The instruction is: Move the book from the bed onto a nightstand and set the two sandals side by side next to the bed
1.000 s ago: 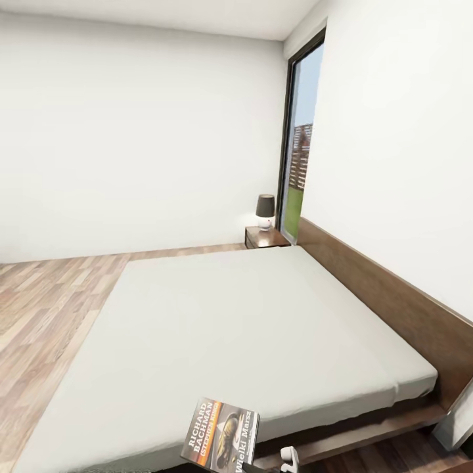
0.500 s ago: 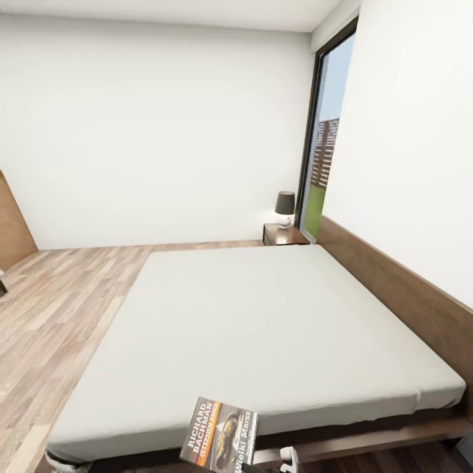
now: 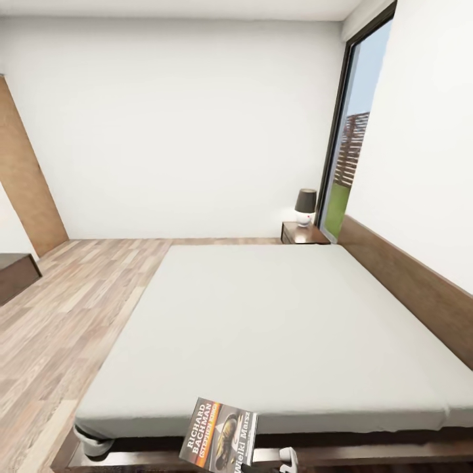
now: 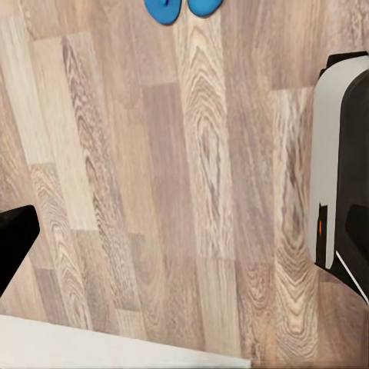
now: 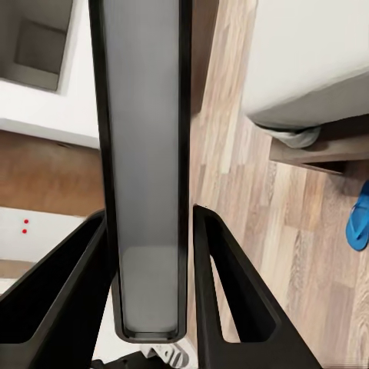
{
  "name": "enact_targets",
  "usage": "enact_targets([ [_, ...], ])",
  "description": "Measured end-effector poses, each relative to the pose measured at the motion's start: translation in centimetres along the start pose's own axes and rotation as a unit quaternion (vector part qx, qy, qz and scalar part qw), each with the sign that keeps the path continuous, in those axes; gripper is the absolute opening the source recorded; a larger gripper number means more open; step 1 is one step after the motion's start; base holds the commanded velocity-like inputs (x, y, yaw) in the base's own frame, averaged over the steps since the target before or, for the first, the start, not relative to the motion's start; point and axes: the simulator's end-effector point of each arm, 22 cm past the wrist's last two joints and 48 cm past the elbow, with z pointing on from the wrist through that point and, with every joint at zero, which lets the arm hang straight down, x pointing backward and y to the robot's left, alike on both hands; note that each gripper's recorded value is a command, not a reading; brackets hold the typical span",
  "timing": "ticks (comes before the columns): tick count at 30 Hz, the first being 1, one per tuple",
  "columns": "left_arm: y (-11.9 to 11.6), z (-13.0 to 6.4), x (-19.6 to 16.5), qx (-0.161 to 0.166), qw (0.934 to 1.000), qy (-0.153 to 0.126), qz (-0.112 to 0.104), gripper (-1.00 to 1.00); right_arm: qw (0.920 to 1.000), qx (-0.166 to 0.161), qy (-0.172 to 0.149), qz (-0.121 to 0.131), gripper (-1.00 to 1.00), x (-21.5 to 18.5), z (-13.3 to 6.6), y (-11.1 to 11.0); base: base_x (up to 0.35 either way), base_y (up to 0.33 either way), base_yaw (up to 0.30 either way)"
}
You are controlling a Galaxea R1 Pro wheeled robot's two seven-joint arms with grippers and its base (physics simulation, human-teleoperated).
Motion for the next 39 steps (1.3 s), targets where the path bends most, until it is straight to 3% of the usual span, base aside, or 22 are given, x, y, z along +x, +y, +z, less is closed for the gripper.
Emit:
enact_targets([
  [19,-0.08,-0.03,0.73,0.001,1.0,0.009,0.003,1.0,1.0,0.002,0.004,0.008,-1.0,0.58,0.18,-0.4,0.0,0.0,0.221],
  [27,-0.1,-0.04,0.8,0.001,0.9999,0.01,0.003,1.0,0.9995,0.002,-0.015,-0.027,-1.0,-0.11,0.25,-0.4,0.0,0.0,0.276],
  [39,-0.1,-0.04,0.82,0.001,0.9999,0.01,0.003,1.0,0.9991,0.002,-0.02,-0.038,-1.0,-0.25,0.29,-0.38,0.0,0.0,0.289],
])
